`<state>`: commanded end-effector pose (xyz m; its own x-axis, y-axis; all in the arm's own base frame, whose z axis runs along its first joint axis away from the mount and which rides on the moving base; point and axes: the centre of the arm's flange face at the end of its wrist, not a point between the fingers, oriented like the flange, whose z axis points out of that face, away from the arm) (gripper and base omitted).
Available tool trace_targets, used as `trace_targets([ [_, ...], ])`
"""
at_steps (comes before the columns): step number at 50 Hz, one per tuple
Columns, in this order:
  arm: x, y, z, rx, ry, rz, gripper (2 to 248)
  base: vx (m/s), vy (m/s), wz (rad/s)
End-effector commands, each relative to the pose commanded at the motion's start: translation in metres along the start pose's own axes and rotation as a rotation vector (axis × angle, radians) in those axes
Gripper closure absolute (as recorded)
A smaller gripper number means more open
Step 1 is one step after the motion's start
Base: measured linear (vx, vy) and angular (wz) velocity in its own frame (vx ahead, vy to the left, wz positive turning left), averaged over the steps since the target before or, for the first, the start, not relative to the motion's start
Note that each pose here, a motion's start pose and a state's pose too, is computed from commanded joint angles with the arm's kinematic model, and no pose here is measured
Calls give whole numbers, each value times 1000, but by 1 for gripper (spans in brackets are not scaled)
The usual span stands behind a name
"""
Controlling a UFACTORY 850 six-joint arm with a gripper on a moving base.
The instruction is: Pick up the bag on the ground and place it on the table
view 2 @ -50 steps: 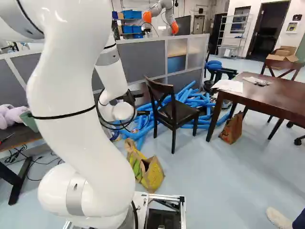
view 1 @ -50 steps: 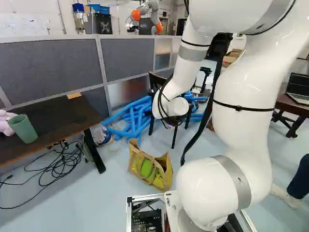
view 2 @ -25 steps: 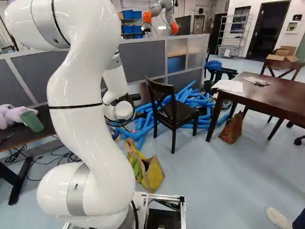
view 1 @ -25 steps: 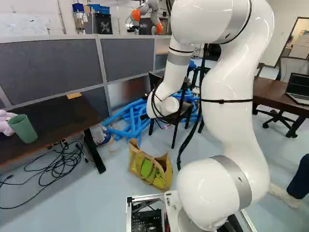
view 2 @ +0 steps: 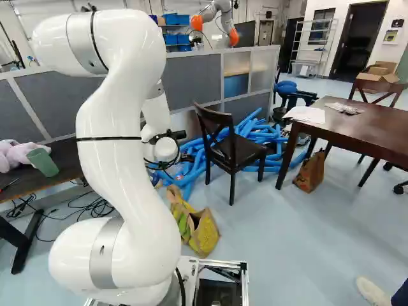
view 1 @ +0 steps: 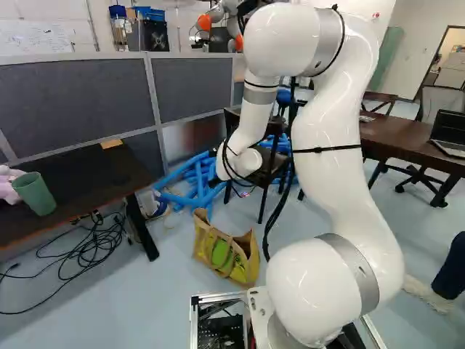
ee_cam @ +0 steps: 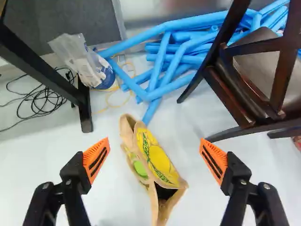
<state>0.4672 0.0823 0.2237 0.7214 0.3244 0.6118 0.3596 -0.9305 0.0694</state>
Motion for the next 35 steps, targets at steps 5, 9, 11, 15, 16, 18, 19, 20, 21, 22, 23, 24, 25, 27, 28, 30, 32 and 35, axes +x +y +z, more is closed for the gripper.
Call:
trace_targets([
  [5,-3,0,6,3,-17,-49,3,0,0,0],
  [9,-6,0,11,6,-32,-90,3,0,0,0],
  [11,-8,0,13,8,-41,-111,3,0,0,0],
  [15,-11,-1,18,13,-58,-152,3,0,0,0],
  [16,-12,-1,19,14,-63,-163,3,0,0,0],
  [18,-13,-1,22,17,-72,-183,3,0,0,0],
  [19,-14,-1,23,18,-76,-194,3,0,0,0],
  [20,-15,-1,24,20,-81,-204,3,0,0,0],
  [21,-16,-1,25,21,-85,-214,3,0,0,0],
  [22,-17,-1,26,23,-89,-225,3,0,0,0],
  [23,-18,-1,28,24,-94,-237,3,0,0,0],
  [24,-18,-1,29,26,-97,-245,3,0,0,0],
  [25,-19,-1,30,27,-101,-256,3,0,0,0],
  [27,-21,-1,33,31,-109,-277,3,0,0,0],
  [28,-21,-1,34,32,-112,-285,3,0,0,0],
  [30,-23,-1,36,35,-120,-297,3,0,0,0],
  [32,-24,-1,39,38,-127,-304,3,0,0,0],
  [35,-27,-1,42,42,-137,-310,3,0,0,0],
])
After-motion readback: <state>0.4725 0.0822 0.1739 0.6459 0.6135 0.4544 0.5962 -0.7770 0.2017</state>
